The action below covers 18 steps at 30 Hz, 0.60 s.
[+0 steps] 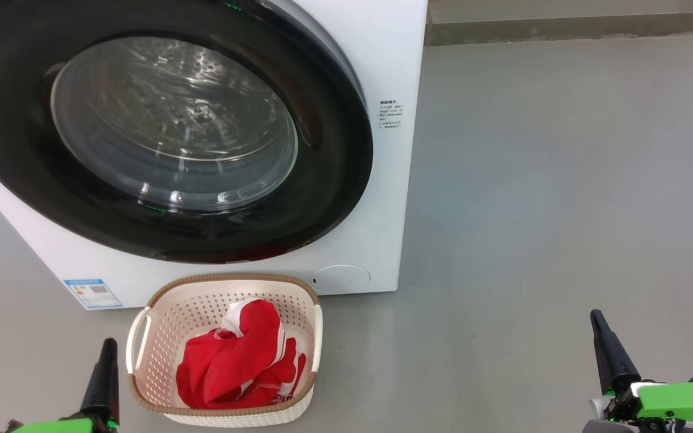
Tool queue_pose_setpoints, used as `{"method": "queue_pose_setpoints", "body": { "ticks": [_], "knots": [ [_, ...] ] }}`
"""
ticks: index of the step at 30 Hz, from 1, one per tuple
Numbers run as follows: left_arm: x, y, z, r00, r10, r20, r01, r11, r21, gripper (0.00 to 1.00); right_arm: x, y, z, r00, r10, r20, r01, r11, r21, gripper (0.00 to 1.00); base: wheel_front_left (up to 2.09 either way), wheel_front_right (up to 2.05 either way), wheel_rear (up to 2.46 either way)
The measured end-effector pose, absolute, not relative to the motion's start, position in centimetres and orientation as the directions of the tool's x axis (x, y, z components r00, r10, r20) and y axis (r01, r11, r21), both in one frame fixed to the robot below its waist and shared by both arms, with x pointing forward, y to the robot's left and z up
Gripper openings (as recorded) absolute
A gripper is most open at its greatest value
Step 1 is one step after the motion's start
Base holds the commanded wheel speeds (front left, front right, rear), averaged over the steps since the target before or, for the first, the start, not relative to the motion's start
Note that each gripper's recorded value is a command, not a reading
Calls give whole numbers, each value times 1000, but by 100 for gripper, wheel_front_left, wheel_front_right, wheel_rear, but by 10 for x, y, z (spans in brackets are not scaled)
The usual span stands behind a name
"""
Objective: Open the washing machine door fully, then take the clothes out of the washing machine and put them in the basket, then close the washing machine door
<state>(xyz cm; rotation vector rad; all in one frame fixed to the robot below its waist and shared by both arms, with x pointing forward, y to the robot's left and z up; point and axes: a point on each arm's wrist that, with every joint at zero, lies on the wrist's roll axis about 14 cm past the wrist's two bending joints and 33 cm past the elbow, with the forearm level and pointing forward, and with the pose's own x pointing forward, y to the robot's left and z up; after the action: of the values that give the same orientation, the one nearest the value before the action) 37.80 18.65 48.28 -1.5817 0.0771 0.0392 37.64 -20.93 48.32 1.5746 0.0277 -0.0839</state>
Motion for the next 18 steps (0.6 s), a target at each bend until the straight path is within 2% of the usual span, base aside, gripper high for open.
{"method": "queue_pose_setpoints", "body": {
  "ticks": [18],
  "knots": [
    [378,186,483,997,-25,-74,-74,-11,-997,0,376,-209,483,997,-36,-71,71,-6,997,0,0,0,0]
  ]
}}
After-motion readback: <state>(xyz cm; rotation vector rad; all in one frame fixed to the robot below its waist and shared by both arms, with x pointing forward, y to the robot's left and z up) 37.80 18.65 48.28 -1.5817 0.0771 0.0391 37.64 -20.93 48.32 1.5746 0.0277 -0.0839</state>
